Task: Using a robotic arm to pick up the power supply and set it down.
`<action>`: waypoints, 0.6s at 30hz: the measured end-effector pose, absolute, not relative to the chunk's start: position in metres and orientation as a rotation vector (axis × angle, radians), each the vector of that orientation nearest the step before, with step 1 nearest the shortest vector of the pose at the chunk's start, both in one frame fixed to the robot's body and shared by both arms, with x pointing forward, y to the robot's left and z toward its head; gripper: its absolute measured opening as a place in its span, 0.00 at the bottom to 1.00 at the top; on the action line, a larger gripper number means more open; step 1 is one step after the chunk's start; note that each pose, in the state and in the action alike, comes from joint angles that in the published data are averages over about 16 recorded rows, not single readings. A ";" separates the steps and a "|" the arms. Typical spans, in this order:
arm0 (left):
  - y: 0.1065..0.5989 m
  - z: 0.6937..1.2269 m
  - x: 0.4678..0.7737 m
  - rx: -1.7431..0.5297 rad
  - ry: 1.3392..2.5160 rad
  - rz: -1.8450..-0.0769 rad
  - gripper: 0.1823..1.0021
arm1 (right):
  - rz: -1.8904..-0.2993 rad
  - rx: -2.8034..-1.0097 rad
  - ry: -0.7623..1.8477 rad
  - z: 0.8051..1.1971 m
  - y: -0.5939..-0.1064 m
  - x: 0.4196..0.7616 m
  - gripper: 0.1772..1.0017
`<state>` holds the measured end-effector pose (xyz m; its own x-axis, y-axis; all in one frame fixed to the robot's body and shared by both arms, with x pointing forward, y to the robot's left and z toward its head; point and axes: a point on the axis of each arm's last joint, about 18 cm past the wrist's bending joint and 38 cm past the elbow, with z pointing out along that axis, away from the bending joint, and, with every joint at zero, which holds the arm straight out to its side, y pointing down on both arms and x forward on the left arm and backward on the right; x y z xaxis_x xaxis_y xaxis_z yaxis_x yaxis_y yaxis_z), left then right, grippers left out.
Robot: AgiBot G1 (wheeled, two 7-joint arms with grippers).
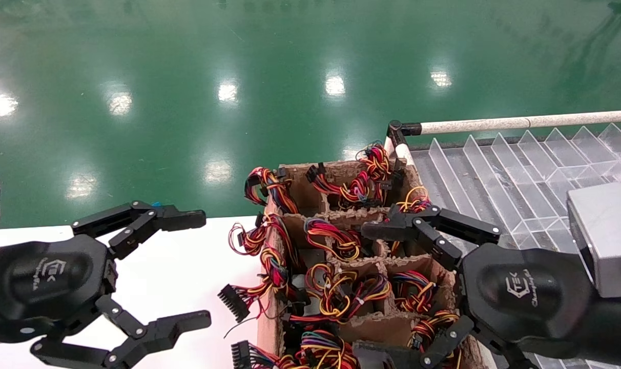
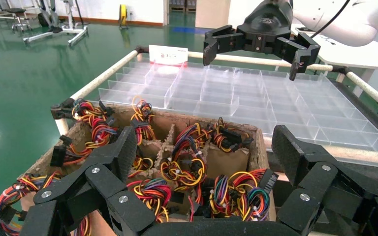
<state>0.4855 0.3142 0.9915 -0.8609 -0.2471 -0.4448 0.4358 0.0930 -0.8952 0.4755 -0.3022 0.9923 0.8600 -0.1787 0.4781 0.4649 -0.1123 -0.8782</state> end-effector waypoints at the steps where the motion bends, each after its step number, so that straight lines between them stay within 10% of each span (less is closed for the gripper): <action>1: 0.314 0.991 0.486 0.185 1.885 -1.820 1.00 | -0.553 -1.595 -0.230 0.992 -0.302 0.475 1.00; 18: 0.314 0.991 0.486 0.185 1.885 -1.820 0.92 | -0.553 -1.595 -0.230 0.992 -0.302 0.475 1.00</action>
<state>0.4855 0.3142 0.9915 -0.8609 -0.2471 -0.4448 0.4358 0.0930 -0.8952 0.4755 -0.3022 0.9923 0.8600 -0.1787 0.4781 0.4649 -0.1123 -0.8782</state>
